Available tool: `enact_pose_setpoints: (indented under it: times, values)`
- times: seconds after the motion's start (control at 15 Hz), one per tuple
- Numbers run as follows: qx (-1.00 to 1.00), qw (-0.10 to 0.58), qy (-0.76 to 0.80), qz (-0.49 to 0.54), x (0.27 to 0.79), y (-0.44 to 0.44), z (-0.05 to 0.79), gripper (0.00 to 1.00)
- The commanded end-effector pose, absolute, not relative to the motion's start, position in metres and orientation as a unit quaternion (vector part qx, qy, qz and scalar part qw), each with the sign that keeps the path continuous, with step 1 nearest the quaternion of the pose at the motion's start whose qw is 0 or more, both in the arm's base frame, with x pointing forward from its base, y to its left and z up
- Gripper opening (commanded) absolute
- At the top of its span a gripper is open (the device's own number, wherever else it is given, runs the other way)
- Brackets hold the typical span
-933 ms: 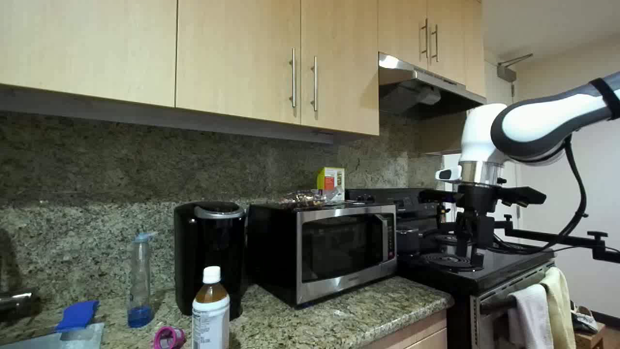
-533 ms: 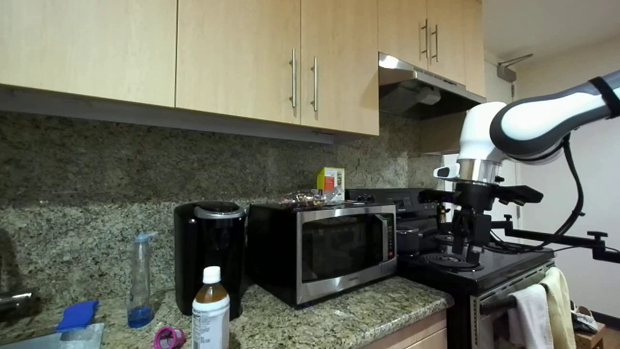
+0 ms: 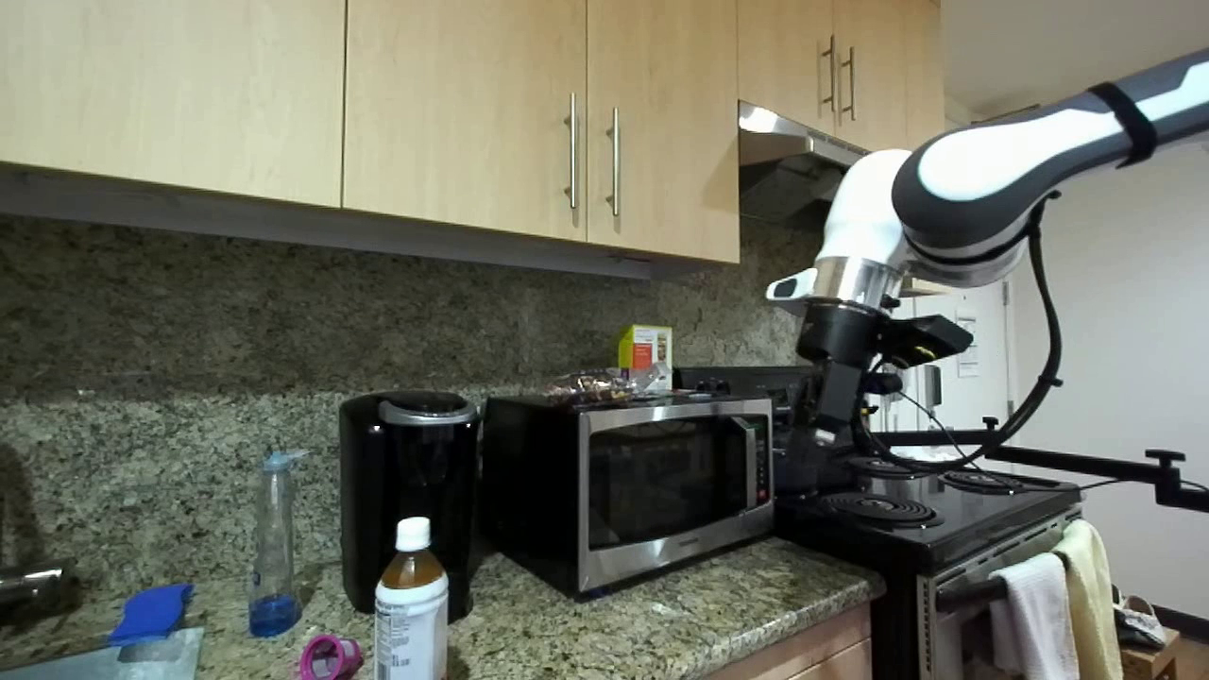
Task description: Place the white bottle on top of the microwave
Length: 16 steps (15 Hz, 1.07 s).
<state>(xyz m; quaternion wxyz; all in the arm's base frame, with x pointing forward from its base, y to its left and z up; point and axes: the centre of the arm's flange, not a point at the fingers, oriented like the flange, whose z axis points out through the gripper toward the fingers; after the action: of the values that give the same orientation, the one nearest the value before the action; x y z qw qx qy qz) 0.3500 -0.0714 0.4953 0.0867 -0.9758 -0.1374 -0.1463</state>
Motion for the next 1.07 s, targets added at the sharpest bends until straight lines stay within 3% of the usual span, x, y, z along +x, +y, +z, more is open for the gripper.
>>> enact_pose_setpoints:
  times: [0.0, 0.67, 1.0]
  values:
    - [-0.978, 0.066, -0.124, -0.154, 0.417, -0.020, 0.515, 1.00]
    - [-0.980, 0.003, -0.169, -0.108, 0.559, 0.153, 0.498, 1.00]
    - [-0.976, 0.015, -0.185, -0.109, 0.553, 0.159, 0.482, 1.00]
